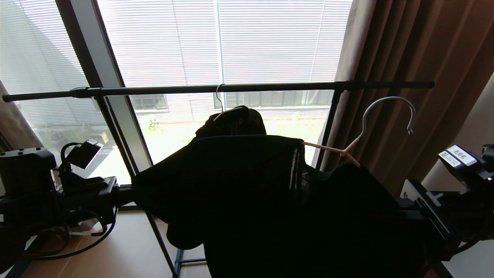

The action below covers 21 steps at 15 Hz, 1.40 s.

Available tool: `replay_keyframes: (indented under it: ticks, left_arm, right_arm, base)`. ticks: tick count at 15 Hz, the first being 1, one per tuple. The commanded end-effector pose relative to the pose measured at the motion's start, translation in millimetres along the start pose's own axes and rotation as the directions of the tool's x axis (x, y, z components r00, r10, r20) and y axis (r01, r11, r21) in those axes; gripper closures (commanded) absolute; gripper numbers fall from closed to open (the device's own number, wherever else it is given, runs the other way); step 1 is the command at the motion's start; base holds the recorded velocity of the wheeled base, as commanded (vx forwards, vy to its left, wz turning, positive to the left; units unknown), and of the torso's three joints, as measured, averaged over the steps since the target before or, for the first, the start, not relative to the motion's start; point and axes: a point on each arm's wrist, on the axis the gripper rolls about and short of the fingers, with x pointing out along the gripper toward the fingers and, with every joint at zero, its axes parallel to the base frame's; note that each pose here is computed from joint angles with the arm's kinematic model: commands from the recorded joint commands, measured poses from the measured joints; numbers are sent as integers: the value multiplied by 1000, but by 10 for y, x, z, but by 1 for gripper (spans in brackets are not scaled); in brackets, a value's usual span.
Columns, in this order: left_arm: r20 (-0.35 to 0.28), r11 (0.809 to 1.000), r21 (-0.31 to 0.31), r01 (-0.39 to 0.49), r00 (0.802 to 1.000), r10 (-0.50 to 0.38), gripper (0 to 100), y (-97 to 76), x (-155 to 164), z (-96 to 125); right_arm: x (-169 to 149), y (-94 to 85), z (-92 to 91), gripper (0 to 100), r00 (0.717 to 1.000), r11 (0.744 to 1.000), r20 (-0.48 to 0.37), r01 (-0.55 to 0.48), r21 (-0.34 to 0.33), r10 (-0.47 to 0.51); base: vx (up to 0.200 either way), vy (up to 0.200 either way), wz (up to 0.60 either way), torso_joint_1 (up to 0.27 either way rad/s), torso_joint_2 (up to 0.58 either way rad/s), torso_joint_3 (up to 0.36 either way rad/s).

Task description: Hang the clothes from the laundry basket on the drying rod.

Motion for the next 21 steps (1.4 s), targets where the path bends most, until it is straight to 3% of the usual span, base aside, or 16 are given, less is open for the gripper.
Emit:
replay_keyframes:
  ticks: [1,13,17,20,21]
  left_arm:
    - [-13,1000,-31,-5,1000,5,100,47,8,-109]
    - [-19,999,-46,-9,1000,8,100,60,5,-162]
    - [17,999,38,5,1000,-6,100,22,12,-141]
    - [25,997,68,24,999,-26,100,-31,39,-185]
    - [22,998,62,25,999,-27,0,-46,35,-202]
  right_arm:
    - [-6,0,-2,100,1000,1000,1,3,0,-3]
    - [-83,-32,31,100,999,999,26,28,-34,-27]
    - [-78,-45,24,100,999,999,24,29,-30,-28]
    - [-74,-56,22,100,999,999,23,27,-27,-27]
    - [-74,-57,26,100,999,999,24,28,-29,-27]
  base:
    - [0,0,0,0,0,0]
    - [0,0,0,0,0,0]
    - [0,0,0,0,0,0]
    - [0,0,0,0,0,0]
    - [0,0,0,0,0,0]
